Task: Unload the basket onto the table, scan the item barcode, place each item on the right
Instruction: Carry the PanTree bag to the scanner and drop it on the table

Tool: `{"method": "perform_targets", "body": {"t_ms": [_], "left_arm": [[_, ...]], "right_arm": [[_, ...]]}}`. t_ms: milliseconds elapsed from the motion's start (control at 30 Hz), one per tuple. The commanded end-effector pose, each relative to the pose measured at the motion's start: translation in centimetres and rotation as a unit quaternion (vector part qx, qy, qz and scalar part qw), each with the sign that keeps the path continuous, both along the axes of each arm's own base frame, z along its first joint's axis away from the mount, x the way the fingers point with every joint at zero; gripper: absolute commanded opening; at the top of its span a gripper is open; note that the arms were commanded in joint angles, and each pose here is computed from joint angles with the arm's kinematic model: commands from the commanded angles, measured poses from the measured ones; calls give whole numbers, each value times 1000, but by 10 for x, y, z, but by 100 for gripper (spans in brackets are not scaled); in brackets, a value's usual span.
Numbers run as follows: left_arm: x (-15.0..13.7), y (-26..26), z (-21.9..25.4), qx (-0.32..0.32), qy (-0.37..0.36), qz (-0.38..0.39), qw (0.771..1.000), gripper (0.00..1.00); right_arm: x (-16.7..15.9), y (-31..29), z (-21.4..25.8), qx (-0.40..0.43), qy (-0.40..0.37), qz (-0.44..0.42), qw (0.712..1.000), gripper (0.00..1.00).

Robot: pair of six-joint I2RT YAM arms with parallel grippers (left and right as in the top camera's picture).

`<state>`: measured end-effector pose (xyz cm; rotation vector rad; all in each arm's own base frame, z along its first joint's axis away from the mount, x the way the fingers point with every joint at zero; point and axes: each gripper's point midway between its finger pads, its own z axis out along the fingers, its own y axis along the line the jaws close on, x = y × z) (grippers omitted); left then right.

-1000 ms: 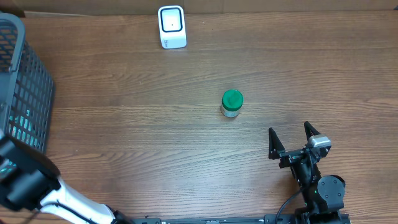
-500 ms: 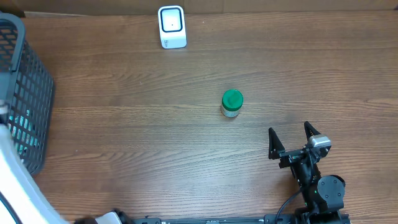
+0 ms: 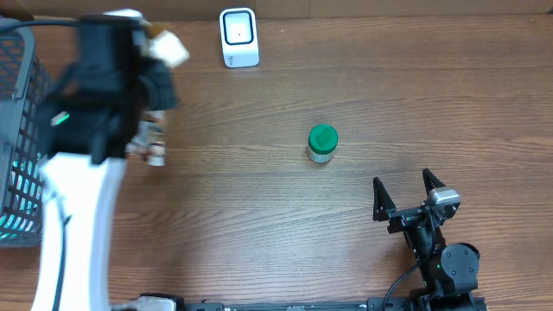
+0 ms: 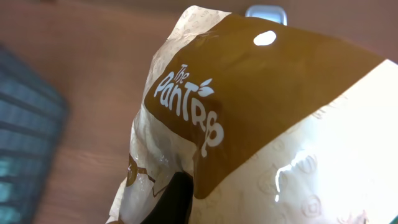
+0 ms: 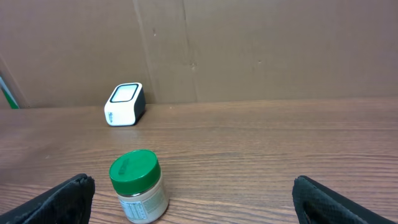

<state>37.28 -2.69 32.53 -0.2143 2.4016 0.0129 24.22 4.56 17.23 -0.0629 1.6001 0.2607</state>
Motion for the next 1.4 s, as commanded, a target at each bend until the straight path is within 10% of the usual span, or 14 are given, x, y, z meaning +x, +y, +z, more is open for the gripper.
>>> {"method": "perform_targets", "body": {"t_ms": [0,567,667,767,833,1367], "left_arm": [[8,-23,-65,-28,83,30,996,4],[27,-79,-258,-32,273,138,951,5],[31,-81,-258,-20,272,103,957,37],[37,-83,-251,-7,266,64,962,80],[42,-85,-242,-2,259,45,965,91],[54,-27,-12,9,94,62,994,91]], "right_arm": [[0,1,-2,3,-1,3,1000,100],[0,1,-2,3,-1,3,1000,100],[0,1,-2,3,-1,3,1000,100],[0,1,-2,3,-1,3,1000,100],[0,1,-2,3,-1,3,1000,100],[0,1,-2,3,-1,3,1000,100]]}}
